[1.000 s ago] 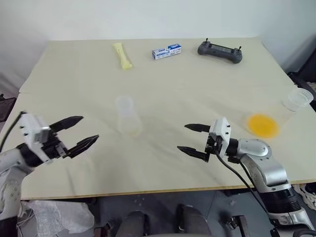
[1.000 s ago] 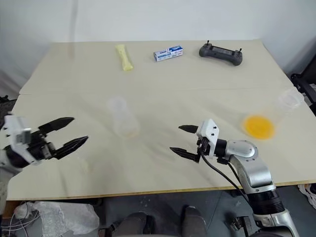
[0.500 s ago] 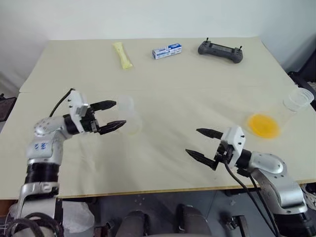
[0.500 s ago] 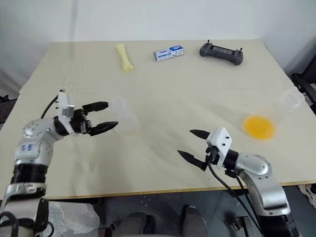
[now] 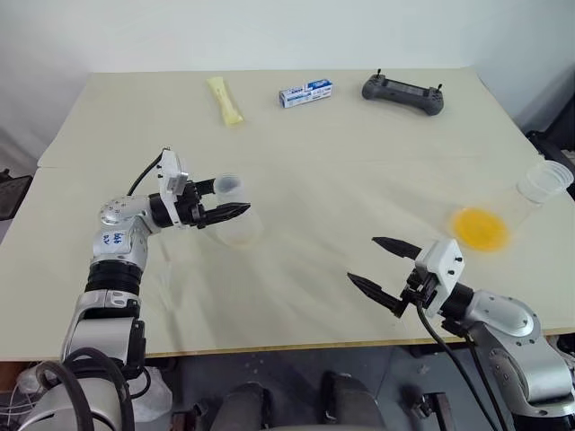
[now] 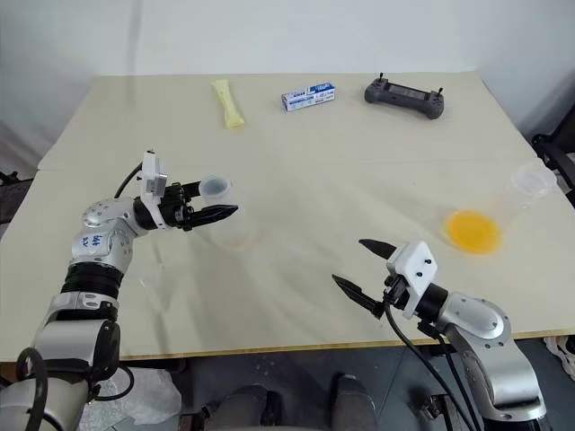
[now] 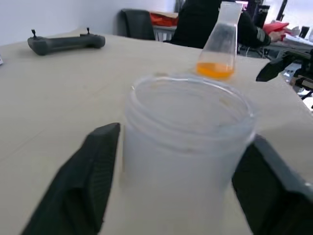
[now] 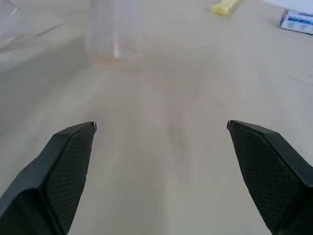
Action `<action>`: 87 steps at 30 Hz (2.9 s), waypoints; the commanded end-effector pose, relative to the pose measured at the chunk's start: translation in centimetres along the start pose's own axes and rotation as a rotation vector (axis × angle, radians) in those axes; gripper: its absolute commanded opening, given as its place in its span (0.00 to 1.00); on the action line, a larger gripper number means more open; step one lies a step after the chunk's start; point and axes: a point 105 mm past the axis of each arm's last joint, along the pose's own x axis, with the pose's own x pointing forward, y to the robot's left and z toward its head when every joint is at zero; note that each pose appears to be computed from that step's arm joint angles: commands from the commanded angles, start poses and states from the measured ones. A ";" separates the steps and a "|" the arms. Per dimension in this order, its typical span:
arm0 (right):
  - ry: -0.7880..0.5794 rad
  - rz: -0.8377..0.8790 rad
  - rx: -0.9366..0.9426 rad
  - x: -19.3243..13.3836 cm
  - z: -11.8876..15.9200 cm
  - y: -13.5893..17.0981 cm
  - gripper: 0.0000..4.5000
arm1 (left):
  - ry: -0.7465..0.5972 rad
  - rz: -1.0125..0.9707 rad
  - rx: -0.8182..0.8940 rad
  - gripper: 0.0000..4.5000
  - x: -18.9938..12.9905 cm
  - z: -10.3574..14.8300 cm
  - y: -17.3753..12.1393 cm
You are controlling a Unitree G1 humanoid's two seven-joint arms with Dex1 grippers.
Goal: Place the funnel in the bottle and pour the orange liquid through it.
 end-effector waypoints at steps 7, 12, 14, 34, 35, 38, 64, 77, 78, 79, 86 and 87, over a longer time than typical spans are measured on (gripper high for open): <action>-0.048 -0.030 -0.040 -1.1 2.1 -0.7 1.00 | -0.084 -0.185 0.077 0.54 3.1 4.3 -1.1; -0.050 0.022 -0.030 -1.5 2.6 -0.5 1.00 | -0.098 -0.306 0.098 0.54 6.1 4.6 -2.8; -0.039 0.036 -0.039 -1.7 2.5 -0.5 1.00 | -0.097 -0.347 0.101 0.54 7.2 4.4 -3.5; -0.045 -0.086 -0.033 -2.4 2.2 0.3 1.00 | -0.045 -0.452 0.072 0.62 11.8 1.3 -6.4; -0.045 -0.087 -0.034 -2.4 2.2 0.2 1.00 | -0.038 -0.447 0.068 0.69 11.8 1.2 -6.4; -0.046 -0.089 -0.038 -2.3 2.3 0.1 1.00 | -0.014 -0.429 0.069 0.87 11.8 0.8 -6.3; -0.043 -0.062 -0.067 -1.8 2.4 -0.7 1.00 | 0.006 -0.281 0.048 0.99 10.3 0.6 -3.5; -0.043 -0.034 -0.074 -1.6 2.5 -0.9 1.00 | 0.031 -0.205 0.060 0.99 6.2 2.4 -1.1; -0.038 -0.027 -0.073 -1.7 2.5 -0.9 1.00 | 0.038 -0.176 0.069 0.99 5.3 2.8 -0.6; -0.033 -0.016 -0.074 -1.7 2.4 -0.9 1.00 | 0.052 -0.148 0.081 0.99 4.0 3.2 -0.1; -0.026 0.060 -0.062 -0.9 2.2 -1.3 1.00 | 0.102 0.022 0.109 0.99 -3.0 4.9 0.4; -0.027 0.074 -0.061 -0.6 2.2 -1.4 1.00 | 0.106 0.057 0.110 0.99 -4.0 5.0 0.3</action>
